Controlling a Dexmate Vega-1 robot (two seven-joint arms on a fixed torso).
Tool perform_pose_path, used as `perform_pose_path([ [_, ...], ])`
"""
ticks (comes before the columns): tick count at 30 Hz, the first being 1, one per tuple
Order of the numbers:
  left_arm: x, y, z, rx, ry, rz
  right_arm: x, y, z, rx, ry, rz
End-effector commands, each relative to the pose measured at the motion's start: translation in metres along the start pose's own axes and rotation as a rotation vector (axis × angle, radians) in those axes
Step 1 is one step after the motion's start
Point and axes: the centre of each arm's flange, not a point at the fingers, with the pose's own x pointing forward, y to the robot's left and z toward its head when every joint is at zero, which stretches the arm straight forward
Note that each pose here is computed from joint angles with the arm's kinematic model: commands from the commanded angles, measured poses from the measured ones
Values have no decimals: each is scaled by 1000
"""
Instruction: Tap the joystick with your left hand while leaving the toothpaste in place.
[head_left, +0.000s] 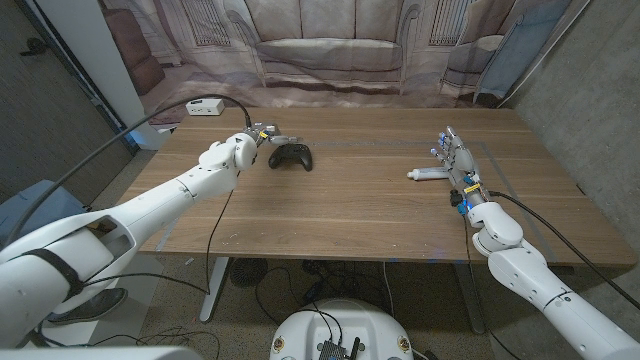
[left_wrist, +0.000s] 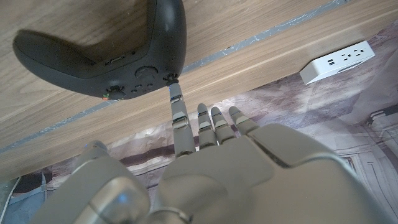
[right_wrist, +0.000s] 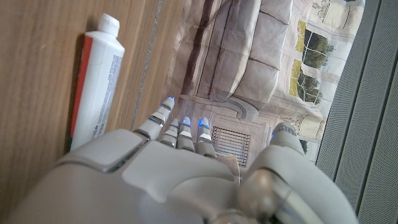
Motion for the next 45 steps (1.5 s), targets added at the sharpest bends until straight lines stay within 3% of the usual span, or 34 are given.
perform_pose_path([
  [1,-3,-2,2,8,4,0,-1,0,1,3,-7,2],
  [45,-6,-12,11,50,14,-17,-7,-3,1,0,-3,6],
])
